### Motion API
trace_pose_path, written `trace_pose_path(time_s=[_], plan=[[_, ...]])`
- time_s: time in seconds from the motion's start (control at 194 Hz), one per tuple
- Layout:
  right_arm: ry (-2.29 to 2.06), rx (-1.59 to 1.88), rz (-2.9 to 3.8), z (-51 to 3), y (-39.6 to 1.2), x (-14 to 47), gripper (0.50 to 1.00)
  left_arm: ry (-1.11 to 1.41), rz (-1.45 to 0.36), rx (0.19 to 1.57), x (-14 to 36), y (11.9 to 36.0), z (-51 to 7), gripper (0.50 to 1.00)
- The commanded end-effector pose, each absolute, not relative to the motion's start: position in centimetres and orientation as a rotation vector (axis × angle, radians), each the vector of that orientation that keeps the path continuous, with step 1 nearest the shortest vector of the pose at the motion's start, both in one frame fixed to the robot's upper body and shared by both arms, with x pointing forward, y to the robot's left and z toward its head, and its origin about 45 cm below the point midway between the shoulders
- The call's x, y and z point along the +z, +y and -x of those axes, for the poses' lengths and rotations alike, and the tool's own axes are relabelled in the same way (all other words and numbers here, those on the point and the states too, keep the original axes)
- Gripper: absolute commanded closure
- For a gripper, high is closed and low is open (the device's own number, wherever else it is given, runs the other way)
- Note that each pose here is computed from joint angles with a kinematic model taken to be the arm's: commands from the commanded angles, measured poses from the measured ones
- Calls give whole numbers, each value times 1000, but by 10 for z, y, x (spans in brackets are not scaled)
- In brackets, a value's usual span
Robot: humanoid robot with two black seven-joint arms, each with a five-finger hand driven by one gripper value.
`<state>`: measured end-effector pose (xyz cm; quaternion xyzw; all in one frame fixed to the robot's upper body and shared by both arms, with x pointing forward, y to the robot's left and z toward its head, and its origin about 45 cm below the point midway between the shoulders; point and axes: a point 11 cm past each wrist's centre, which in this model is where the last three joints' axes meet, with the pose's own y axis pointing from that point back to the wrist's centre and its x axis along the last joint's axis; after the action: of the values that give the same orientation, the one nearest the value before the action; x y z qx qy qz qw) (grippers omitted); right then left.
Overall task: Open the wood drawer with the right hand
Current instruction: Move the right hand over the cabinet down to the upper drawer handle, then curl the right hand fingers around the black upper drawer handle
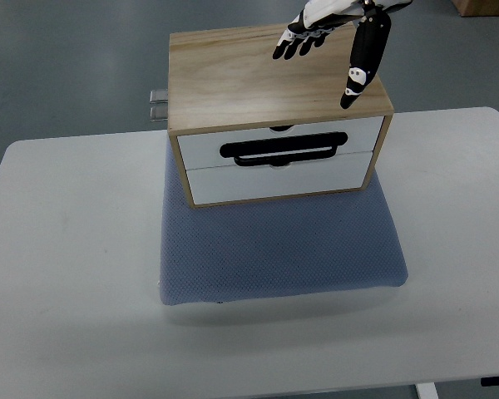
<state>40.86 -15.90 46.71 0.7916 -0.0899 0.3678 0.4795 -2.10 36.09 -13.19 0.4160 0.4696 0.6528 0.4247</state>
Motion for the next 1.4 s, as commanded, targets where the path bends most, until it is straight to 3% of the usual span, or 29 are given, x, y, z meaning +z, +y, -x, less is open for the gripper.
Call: trace_pose_path(time_s=[0.0, 0.52, 1.395], plan=[[-183, 871, -1945, -404, -156, 454, 560, 1174, -1040, 1633, -132, 361, 21, 500], [-174, 595, -2056, -396, -139, 408, 560, 1174, -1040, 1633, -132, 361, 21, 500], [-255, 575, -2023, -404, -129, 357, 560, 1174, -1040, 1633, -132, 361, 21, 500]])
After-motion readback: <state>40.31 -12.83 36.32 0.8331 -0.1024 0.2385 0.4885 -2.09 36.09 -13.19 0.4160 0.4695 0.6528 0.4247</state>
